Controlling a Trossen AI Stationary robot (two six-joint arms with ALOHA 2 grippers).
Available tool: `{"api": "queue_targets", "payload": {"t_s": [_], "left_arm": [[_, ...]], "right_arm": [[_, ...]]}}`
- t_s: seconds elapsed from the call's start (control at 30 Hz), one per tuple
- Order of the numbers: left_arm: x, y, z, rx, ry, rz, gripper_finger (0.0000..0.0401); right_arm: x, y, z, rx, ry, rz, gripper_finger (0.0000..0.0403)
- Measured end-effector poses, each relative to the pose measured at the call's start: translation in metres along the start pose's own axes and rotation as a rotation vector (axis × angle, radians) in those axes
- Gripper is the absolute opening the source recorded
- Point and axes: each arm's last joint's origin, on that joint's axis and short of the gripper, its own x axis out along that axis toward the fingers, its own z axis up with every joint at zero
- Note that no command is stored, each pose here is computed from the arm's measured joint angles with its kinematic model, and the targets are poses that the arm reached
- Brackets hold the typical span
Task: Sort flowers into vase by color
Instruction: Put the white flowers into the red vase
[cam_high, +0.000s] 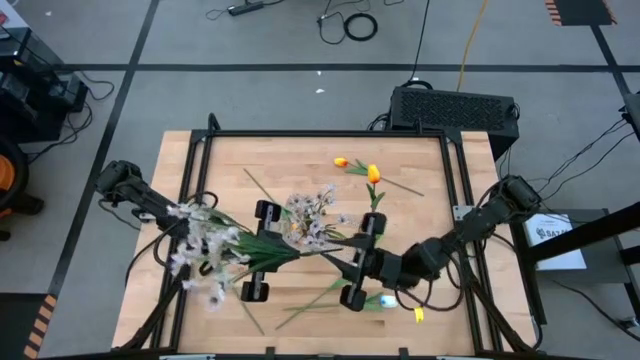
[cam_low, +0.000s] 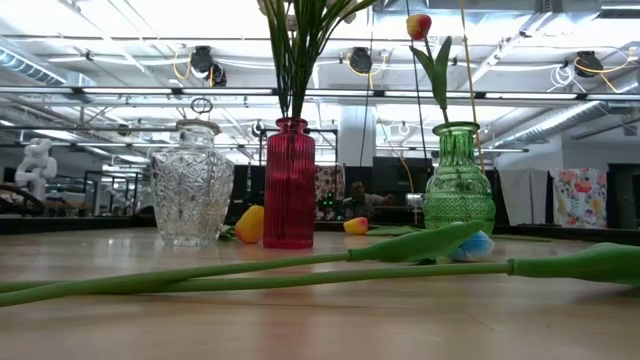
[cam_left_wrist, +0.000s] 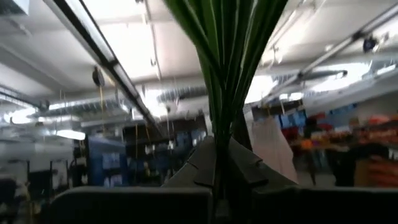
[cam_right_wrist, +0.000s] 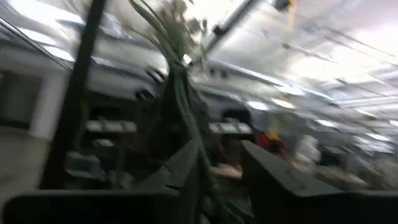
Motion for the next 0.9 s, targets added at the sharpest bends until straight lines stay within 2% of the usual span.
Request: {"api": "queue_targets", "payload": {"t_s": [0.07,0.2,0.33,0.5,0.9], "left_arm": [[-0.002,0.002,0.003,-0.021,0.053,-0.003,0.0015],[-0.008,0.005,0.008,-0.089,0.152,-0.027,0.0015],[-0.012,0.006,0.007,-0.15,0.244,-0.044,0.0015],[-0.013,0.003,0.0,-0.196,0.304,-0.051,0.0015],[-0.011,-0.004,-0.018,-0.224,0.368,-0.057,0.0015]], "right_arm": [[-0.008,0.004,0.005,-0.017,0.065,-0.044,0.0155],[-0.023,0.01,0.017,-0.027,0.182,-0.033,0.0218],[-0.035,0.009,0.03,0.101,0.241,0.056,0.0258],[-0.034,0.001,0.031,0.243,0.295,0.144,0.0267],[-0.012,-0.009,-0.003,0.28,0.383,0.234,0.0265]]}}
